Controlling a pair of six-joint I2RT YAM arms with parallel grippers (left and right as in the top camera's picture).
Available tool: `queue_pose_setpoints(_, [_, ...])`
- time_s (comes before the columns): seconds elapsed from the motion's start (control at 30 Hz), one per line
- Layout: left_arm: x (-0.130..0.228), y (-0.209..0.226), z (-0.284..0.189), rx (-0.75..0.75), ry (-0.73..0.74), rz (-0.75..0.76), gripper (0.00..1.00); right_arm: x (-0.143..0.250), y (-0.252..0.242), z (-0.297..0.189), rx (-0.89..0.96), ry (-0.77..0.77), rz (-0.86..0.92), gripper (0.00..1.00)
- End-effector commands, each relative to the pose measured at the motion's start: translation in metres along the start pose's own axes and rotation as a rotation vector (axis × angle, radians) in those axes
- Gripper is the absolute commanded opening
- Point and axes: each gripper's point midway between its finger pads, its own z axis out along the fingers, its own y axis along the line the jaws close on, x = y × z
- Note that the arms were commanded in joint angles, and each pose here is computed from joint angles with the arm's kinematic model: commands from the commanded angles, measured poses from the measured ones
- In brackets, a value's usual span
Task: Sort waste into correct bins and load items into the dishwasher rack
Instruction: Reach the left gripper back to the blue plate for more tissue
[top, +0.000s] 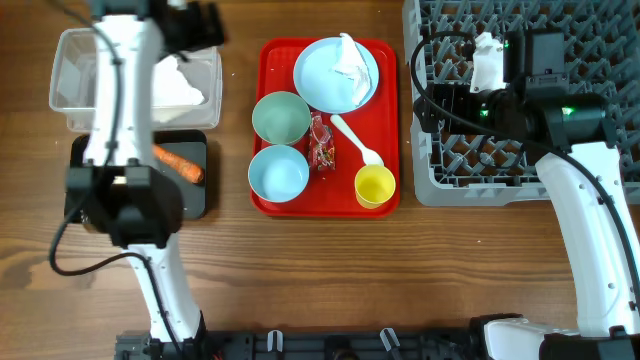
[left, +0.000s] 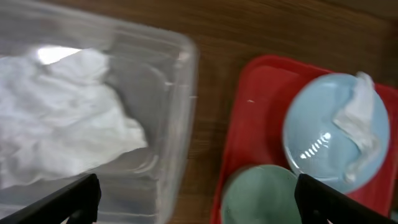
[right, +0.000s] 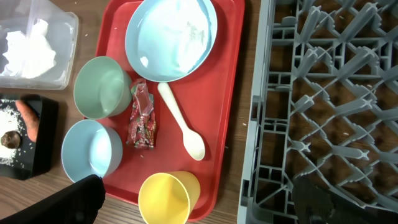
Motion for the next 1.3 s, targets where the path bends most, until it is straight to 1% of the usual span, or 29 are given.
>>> queue_pose_setpoints(0.0, [0.015, -0.078, 0.000, 0.098, -0.009, 0.262, 0.99, -0.007, 0.006, -0.007, -0.022, -0.024, 0.003, 1.00])
queue_pose_setpoints(0.03, [0.021, -0.095, 0.004, 0.110, -0.004, 0.296, 1.00, -0.006, 0.005, -0.007, -0.021, -0.022, 0.004, 1.00])
queue_pose_setpoints(0.2, [0.044, -0.150, 0.027, 0.159, 0.014, 0.394, 0.98, -0.006, 0.005, -0.004, -0.020, -0.015, 0.006, 1.00])
queue_pose_setpoints(0.3, [0.049, -0.177, 0.047, 0.186, -0.007, 0.434, 0.98, -0.005, 0.004, -0.003, -0.019, -0.010, 0.007, 1.00])
queue_pose_setpoints(0.43, [0.045, -0.207, 0.087, 0.212, -0.075, 0.463, 0.98, -0.002, 0.003, -0.001, -0.017, 0.006, 0.009, 1.00])
queue_pose_setpoints(0.5, [0.042, -0.216, 0.106, 0.222, -0.105, 0.449, 0.98, 0.000, 0.003, 0.000, -0.014, 0.013, 0.008, 1.00])
queue_pose_setpoints(0.63, [0.047, -0.234, 0.146, 0.245, -0.135, 0.463, 0.98, 0.001, 0.002, 0.000, -0.012, 0.021, 0.009, 1.00])
queue_pose_setpoints(0.8, [0.066, -0.245, 0.175, 0.252, -0.113, 0.486, 0.98, 0.001, 0.002, 0.000, -0.011, 0.021, 0.010, 1.00])
queue_pose_setpoints(0.93, [0.082, -0.245, 0.194, 0.243, -0.074, 0.496, 0.97, 0.002, 0.002, 0.000, -0.011, 0.023, 0.010, 1.00])
queue_pose_setpoints(1.03, [0.091, -0.241, 0.204, 0.233, -0.045, 0.498, 0.90, 0.002, 0.001, 0.002, -0.011, 0.026, 0.011, 1.00])
queue_pose_setpoints(1.13, [0.094, -0.238, 0.204, 0.226, -0.028, 0.498, 0.73, 0.002, 0.001, 0.003, -0.010, 0.029, 0.011, 1.00])
queue_pose_setpoints(1.17, [0.095, -0.237, 0.205, 0.225, -0.024, 0.498, 0.64, 0.002, 0.001, 0.003, -0.010, 0.030, 0.012, 1.00])
queue_pose_setpoints(1.2, [0.096, -0.237, 0.205, 0.223, -0.020, 0.498, 0.51, 0.002, 0.002, 0.003, -0.013, 0.031, 0.010, 1.00])
queue_pose_setpoints(1.23, [0.097, -0.236, 0.205, 0.220, -0.013, 0.499, 0.43, 0.003, 0.002, 0.004, -0.013, 0.032, 0.010, 1.00])
queue_pose_setpoints(1.27, [0.100, -0.234, 0.205, 0.216, 0.000, 0.499, 0.29, 0.003, 0.002, 0.004, -0.013, 0.033, 0.011, 1.00])
